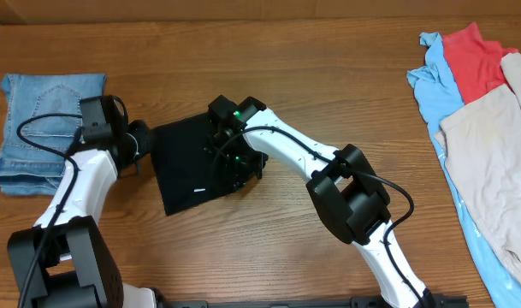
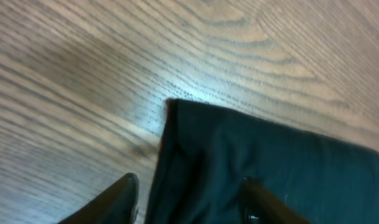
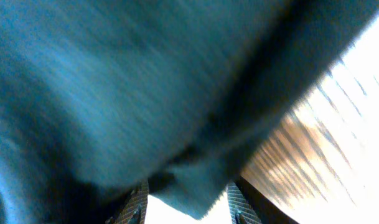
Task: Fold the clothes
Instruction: 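Grasp the folded black shirt with the left gripper and carry it left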
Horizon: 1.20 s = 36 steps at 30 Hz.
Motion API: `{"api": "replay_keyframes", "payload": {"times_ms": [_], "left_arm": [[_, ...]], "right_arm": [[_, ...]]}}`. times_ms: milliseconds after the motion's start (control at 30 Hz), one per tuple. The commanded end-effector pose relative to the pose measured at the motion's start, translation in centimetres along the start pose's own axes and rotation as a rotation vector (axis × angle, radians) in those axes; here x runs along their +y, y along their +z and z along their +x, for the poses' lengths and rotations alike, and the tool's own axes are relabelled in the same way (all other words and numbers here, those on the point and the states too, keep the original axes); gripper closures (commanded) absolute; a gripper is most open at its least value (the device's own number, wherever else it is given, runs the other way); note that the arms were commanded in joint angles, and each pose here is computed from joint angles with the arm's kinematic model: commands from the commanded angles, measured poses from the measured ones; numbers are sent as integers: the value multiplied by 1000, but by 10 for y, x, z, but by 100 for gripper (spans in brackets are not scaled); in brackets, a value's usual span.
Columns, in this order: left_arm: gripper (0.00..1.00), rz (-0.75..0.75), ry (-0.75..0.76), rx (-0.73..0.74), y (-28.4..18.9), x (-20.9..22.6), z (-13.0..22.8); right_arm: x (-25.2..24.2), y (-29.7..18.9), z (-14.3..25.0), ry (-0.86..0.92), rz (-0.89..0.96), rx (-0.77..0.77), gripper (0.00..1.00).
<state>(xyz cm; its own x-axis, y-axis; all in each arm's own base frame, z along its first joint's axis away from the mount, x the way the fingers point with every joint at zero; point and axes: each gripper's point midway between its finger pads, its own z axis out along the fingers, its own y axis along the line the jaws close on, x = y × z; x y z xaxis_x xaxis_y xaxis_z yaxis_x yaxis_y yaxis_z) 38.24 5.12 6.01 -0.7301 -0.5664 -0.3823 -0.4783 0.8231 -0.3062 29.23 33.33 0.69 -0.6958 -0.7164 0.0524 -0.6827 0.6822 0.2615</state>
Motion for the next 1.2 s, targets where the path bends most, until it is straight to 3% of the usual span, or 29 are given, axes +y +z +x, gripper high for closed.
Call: {"api": "replay_keyframes", "payload": {"times_ms": [0,67,167,400,600,733,800,867,967,1067,1167], "left_arm": [[23,-28,34,111,-16,0,9],[10,-3,35,187,-22,-4,23],[0,-17,42,270,-24,3,44],[2,77,34,363,10,7,93],[3,172,26,423,43,4,117],[21,252,-8,494,53,-4,133],[42,248,-8,510,54,-3,137],[69,248,10,508,54,-2,137],[89,242,1,492,54,2,130],[96,227,-1,445,49,6,105],[96,189,64,359,29,7,59]], "right_arm": [[-58,-16,6,146,192,15,54],[-73,-35,7,177,217,-4,53],[-100,-78,8,249,220,-82,51],[-143,-129,28,398,207,-170,50],[-152,-136,39,441,204,-161,50],[-152,-136,39,442,204,-162,50],[-152,-136,39,445,204,-163,50],[-152,-136,39,445,204,-163,50],[-153,-136,39,447,205,-163,50],[-153,-136,41,448,204,-157,50],[-153,-136,43,450,204,-150,50]]}}
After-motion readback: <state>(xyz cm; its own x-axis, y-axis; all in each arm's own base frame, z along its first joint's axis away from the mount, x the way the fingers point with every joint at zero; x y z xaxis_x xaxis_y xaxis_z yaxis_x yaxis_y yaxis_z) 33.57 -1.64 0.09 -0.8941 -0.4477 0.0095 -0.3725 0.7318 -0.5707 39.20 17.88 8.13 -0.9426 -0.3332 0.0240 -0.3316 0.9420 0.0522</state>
